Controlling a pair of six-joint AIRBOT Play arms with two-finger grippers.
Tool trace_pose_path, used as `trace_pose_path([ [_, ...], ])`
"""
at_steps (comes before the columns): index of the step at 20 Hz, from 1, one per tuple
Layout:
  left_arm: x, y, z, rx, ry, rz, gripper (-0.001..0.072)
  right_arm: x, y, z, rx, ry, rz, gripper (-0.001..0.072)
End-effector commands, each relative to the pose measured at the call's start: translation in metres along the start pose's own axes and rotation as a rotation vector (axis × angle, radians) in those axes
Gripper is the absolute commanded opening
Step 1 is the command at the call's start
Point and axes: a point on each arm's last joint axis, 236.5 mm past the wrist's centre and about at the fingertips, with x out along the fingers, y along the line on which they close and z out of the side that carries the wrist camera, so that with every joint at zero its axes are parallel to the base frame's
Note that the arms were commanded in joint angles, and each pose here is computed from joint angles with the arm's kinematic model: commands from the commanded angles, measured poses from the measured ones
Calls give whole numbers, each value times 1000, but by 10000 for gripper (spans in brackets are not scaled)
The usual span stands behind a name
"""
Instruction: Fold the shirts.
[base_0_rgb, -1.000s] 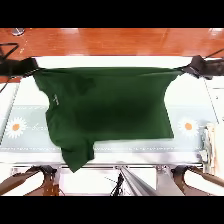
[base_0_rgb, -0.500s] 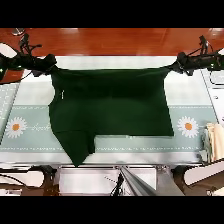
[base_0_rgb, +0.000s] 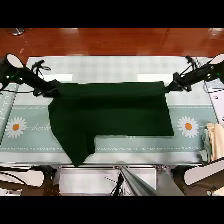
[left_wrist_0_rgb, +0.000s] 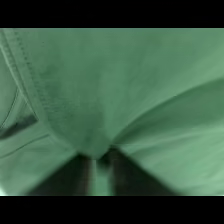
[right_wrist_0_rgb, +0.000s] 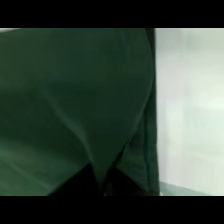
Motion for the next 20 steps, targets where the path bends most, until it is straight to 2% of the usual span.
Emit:
trace_pose_path([
  [1,14,2,-31,12,120,14,697,19,-7,-16,16,53,-36,619],
  [4,-16,9,-42,2,130,15,704,-16,-7,-22,-3,45,-58,620],
  [8,-50,53,-92,-108,88,64,704,-76,-43,-38,56,-156,-181,620],
  [11,-29,99,-170,-249,146,128,704,-56,-38,-81,135,-265,-102,619],
  [12,-20,99,-185,-318,135,91,704,-43,-33,-100,130,-254,-67,619],
  [14,-2,75,-190,-411,37,-80,704,-19,-19,-130,155,-238,23,620],
  [16,13,48,-190,-419,-30,-211,704,-7,-6,-146,162,-231,92,619],
  [20,35,18,-197,-395,-43,-333,703,-7,14,-153,134,-232,173,619],
])
